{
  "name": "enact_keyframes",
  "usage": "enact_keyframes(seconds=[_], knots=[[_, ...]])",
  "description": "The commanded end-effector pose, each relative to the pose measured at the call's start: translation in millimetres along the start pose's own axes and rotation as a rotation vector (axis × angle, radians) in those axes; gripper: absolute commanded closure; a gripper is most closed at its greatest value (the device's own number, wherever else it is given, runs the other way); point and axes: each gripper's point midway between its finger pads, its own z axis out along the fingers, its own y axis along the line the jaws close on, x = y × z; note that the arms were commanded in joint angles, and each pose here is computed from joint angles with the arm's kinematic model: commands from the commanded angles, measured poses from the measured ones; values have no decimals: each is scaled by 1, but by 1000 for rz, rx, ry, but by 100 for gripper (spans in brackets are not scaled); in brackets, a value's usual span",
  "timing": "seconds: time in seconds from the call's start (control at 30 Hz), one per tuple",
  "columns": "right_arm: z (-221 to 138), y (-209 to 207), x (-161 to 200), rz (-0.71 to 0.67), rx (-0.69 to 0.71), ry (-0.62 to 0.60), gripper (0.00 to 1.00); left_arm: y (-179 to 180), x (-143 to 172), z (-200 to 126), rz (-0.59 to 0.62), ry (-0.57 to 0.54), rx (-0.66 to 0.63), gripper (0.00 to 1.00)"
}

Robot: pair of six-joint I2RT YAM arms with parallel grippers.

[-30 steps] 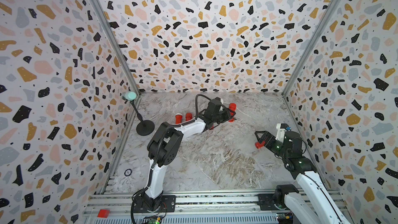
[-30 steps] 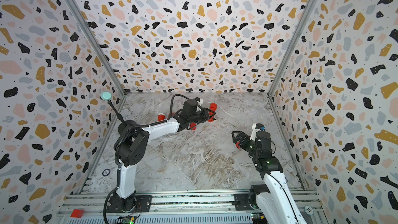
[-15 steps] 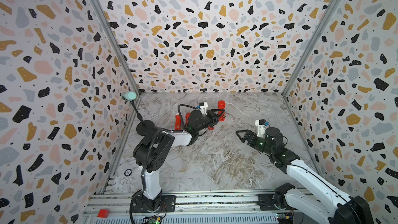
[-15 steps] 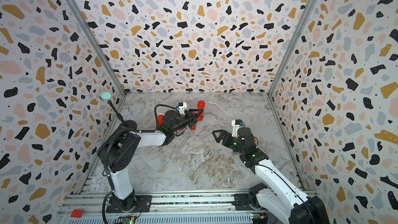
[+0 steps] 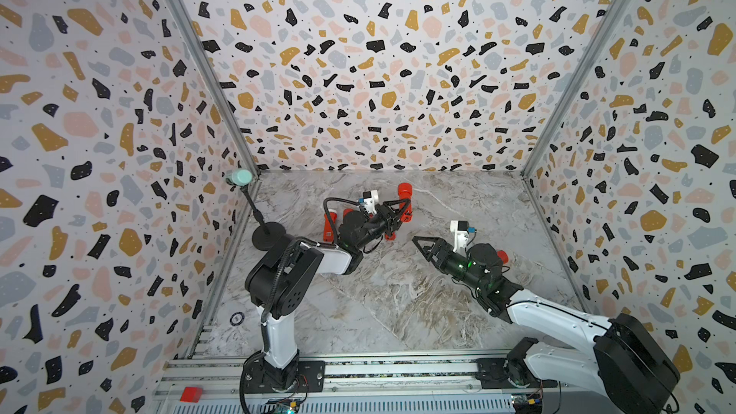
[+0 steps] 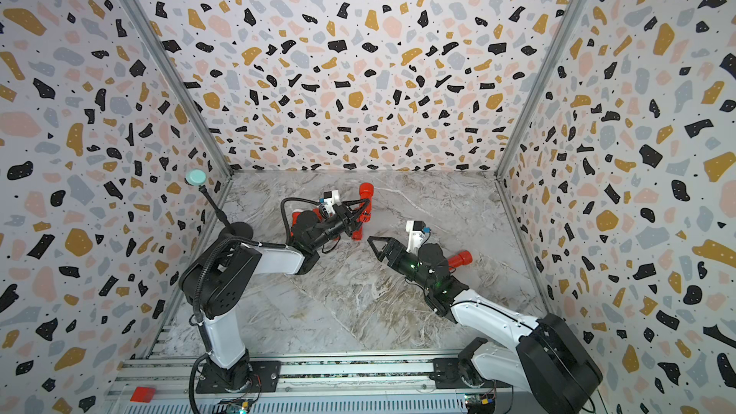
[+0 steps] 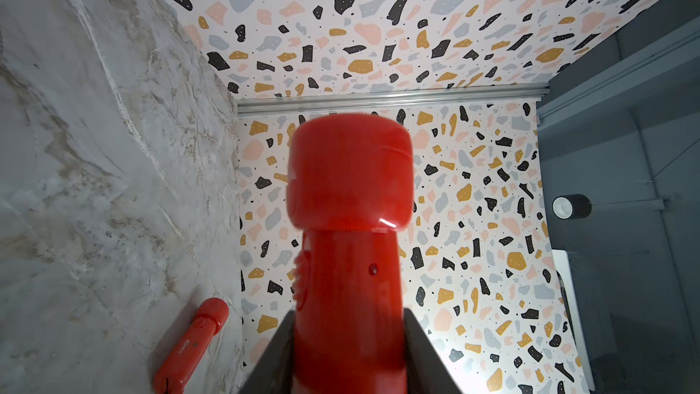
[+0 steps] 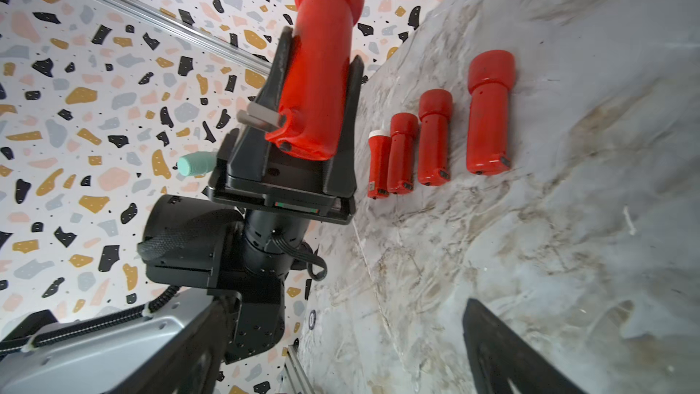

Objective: Close the plug at the bottom of the flashlight
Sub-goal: Pick up the flashlight from the center of the board.

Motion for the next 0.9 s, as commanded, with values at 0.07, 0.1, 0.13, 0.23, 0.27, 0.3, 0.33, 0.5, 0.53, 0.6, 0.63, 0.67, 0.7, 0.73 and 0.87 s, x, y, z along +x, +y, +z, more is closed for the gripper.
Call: enact_keyframes(seconds=[0.07,0.1,0.13,0.23,0.27,0.3,0.33,0.5,0.53,0.6,0.63,0.67,0.7,0.73,0.87], knots=[[1,20,-16,93,-116,-110,6,-24,0,-3,17,-2,86,100],[1,22,-17,106,-132,-117,7,-23,0,-2,16,1,86,100],[2,22,-17,116,-143,-119,8,-23,0,-2,15,0,85,100],[8,25,-18,127,-167,-121,11,-21,0,-2,19,1,77,100],[9,26,-19,129,-168,-122,12,-20,0,-2,19,0,73,100],[11,26,-19,129,-165,-122,14,-20,0,-2,20,0,71,100],[13,25,-20,129,-159,-124,16,-19,0,-2,22,1,67,100],[20,24,-23,107,-142,-135,19,-13,-1,-1,26,-2,33,100],[21,25,-24,111,-150,-142,20,-11,-1,-1,27,-3,28,100],[23,28,-25,120,-169,-148,21,-10,-1,-1,29,-4,22,100],[24,29,-26,126,-180,-150,21,-9,-1,-1,28,-4,19,100],[25,29,-26,134,-184,-148,22,-9,-1,-1,27,-2,18,100],[27,31,-26,144,-192,-148,22,-9,-1,-1,28,-2,16,100],[29,31,-27,158,-197,-148,23,-8,-1,-1,29,-2,14,100],[36,33,-27,204,-227,-142,27,-6,-1,-1,33,-4,4,100]])
